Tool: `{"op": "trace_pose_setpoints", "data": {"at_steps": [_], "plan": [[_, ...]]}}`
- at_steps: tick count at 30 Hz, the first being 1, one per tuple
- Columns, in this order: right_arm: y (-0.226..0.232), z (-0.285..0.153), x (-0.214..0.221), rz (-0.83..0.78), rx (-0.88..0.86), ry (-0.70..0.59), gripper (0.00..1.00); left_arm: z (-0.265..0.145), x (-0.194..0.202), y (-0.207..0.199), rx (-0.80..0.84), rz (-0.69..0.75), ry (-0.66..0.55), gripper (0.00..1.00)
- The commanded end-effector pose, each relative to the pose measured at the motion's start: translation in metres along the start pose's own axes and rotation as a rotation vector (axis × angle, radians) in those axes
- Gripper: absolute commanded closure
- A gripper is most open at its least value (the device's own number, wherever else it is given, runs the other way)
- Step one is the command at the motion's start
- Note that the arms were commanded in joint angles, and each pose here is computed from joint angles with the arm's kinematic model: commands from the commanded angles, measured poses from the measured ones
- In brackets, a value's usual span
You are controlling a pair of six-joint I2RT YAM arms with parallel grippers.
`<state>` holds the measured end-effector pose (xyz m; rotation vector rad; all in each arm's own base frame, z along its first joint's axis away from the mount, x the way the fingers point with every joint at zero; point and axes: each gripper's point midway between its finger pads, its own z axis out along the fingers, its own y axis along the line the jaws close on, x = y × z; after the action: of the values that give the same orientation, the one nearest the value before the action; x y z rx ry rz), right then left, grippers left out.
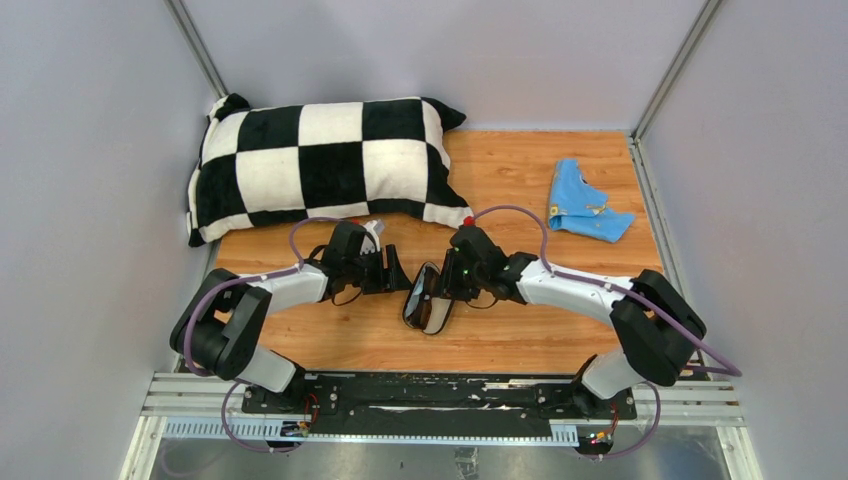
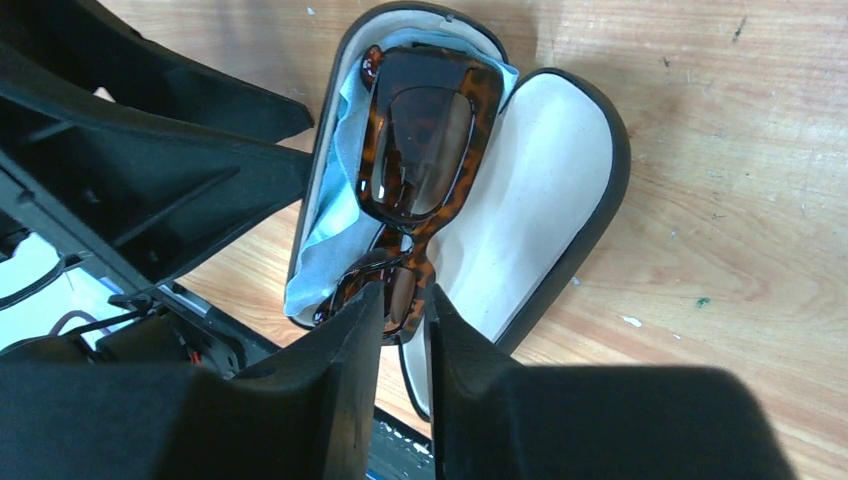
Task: Organize the sunglasses
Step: Adjust the sunglasses in the sunglasses case.
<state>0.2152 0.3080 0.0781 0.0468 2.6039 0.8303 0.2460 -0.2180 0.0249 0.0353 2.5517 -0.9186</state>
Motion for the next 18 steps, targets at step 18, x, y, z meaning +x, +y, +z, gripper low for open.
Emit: {"op": "trace_pose_setpoints", "data": {"at_steps": [18], "plan": [[-0.013, 0.028, 0.008, 0.166, 0.042, -0.032, 0.61, -0.009, 0.079, 0.05, -0.19, -0.086, 0.262, 0.34]]}}
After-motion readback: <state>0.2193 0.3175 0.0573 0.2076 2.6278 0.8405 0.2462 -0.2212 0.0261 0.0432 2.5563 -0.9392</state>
